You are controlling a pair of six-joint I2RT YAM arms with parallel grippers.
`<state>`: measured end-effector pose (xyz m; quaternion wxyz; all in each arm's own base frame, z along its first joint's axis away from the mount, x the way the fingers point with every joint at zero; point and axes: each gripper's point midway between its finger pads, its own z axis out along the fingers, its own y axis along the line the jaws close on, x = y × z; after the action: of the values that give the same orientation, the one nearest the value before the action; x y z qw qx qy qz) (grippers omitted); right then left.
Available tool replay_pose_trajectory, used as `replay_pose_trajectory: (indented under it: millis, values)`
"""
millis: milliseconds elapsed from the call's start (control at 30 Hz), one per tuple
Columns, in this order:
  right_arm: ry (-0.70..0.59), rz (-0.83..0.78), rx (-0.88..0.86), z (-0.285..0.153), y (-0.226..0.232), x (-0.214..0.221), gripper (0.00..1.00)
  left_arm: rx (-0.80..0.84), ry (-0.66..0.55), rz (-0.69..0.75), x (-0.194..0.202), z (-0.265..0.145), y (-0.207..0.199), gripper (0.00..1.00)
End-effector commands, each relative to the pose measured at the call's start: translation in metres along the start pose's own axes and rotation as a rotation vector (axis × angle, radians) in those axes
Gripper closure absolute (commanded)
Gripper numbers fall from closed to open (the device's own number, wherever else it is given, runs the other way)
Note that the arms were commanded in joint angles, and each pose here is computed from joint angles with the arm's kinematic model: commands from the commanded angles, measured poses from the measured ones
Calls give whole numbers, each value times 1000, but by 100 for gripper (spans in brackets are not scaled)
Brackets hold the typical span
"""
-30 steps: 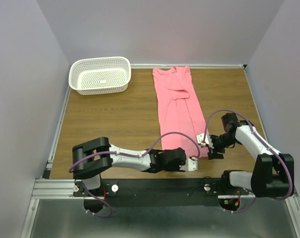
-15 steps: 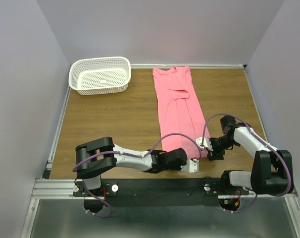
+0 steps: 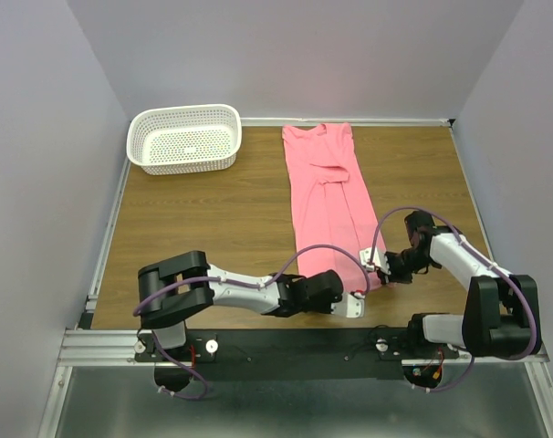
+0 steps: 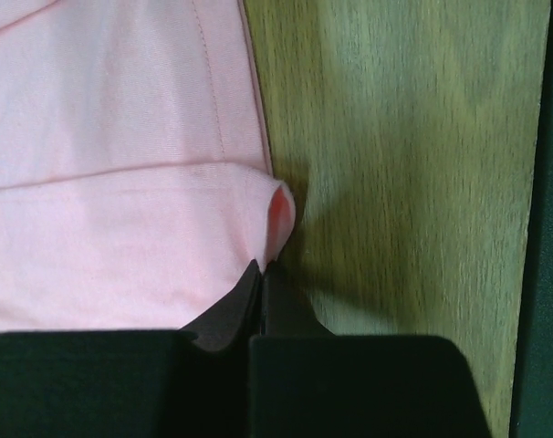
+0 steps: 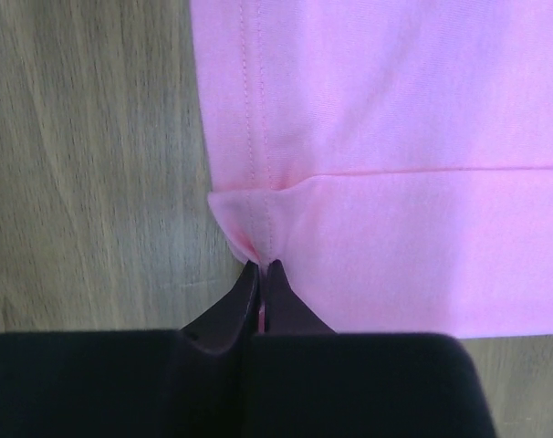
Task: Fold and stack the t-shirts
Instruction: Fold the tshirt
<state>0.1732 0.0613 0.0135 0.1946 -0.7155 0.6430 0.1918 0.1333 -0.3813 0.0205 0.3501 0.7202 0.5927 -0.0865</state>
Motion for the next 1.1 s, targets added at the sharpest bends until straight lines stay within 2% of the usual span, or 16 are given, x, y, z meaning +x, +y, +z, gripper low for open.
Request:
replay_pose_trajectory:
  millis: [0,100,267,467,500,533,567,600,633,667,700,767,900,1067]
  values:
    - [-7,26,15,-1,-6,-2,99,107,-41,19,1,-10,-12,100]
    - [-44,29,5,-15,-12,-18,100,113,-94,49,-2,-18,-3,100]
    - [-114,81,53,-32,-40,-40,99,-17,-163,-16,-5,-34,66,100]
    - [-160,208,160,-57,-124,-57,99,-166,-208,-29,-4,-35,157,100]
    - [-166,213,201,-62,-145,-57,99,-232,-219,-48,-5,-42,194,100]
    - [-167,249,199,-57,-157,-53,99,-234,-206,-56,2,-33,205,100]
    - [-174,269,252,-69,-183,-58,100,-279,-224,-48,-8,-39,234,100]
    - [-168,279,285,-72,-201,-57,99,-300,-214,-57,-3,-38,252,100]
    - [-163,351,267,-60,-212,-47,99,-306,-176,-89,19,-27,269,100]
    - [-170,332,328,-75,-241,-52,99,-350,-191,-98,12,-34,299,100]
    - [-174,345,334,-75,-252,-52,99,-339,-157,-127,34,-20,310,100]
    - [-176,403,322,-62,-271,-42,99,-359,-149,-150,43,-14,334,100]
    - [-172,432,396,-65,-319,-35,100,-333,-82,-193,67,1,358,100]
    - [-161,483,435,-61,-349,-25,100,-308,-45,-211,89,19,357,100]
